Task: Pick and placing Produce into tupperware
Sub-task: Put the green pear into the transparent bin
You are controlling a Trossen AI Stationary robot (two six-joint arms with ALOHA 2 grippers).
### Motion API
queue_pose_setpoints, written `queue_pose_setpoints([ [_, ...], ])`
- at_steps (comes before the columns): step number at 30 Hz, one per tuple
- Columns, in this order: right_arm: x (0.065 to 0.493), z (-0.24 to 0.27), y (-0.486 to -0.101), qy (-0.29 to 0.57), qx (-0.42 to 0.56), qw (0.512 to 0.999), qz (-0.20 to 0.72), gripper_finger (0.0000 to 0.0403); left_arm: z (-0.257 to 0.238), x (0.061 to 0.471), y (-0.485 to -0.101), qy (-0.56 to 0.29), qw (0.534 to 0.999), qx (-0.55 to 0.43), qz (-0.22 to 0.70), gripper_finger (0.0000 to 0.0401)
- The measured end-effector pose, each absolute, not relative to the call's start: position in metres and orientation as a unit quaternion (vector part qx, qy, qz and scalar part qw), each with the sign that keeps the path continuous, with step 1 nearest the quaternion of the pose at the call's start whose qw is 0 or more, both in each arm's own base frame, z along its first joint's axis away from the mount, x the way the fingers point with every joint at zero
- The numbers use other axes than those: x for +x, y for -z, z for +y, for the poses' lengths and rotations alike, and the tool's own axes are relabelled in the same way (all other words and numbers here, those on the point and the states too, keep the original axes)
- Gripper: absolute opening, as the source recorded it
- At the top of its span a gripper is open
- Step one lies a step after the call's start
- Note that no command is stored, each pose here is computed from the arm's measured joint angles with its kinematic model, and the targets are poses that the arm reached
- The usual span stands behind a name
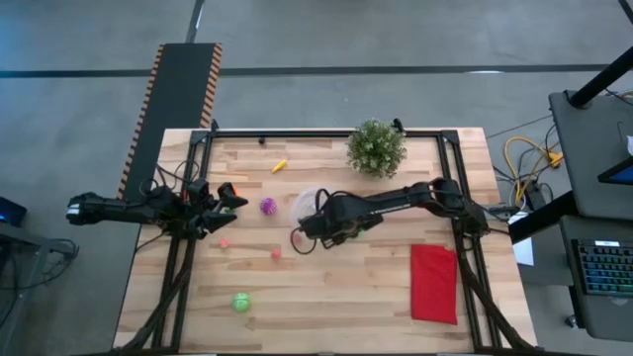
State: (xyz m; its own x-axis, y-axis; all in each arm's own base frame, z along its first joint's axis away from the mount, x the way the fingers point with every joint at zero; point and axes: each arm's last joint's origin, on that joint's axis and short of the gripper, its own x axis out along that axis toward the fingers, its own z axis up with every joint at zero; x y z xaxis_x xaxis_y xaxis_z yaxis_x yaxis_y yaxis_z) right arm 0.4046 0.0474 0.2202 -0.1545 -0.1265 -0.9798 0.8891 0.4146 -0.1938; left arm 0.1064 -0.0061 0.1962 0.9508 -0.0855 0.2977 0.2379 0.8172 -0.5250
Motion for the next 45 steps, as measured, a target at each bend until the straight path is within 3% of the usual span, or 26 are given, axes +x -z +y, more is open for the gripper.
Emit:
queue_pose_setpoints([
  [10,0.425,0.022,-0.28,0.438,0.316,0.669,0.511,0.0249,-0.006,0.106,-0.196,0.086,0.944,-0.29,-0.131,0.029],
  [16,0.438,-0.015,-0.264,0.415,0.314,0.694,0.497,0.0251,-0.006,0.106,-0.197,0.086,0.944,-0.29,-0.133,0.029],
  [21,0.436,-0.032,-0.24,0.394,0.317,0.676,0.536,0.0251,-0.007,0.104,-0.2,0.107,0.937,-0.299,-0.144,0.029],
  [37,0.442,-0.032,-0.2,0.334,0.335,0.694,0.542,0.0254,-0.007,0.092,-0.213,0.141,0.92,-0.299,-0.211,0.029],
  [45,0.439,-0.032,-0.194,0.327,0.319,0.694,0.557,0.0289,-0.007,0.092,-0.213,0.14,0.92,-0.299,-0.209,0.029],
])
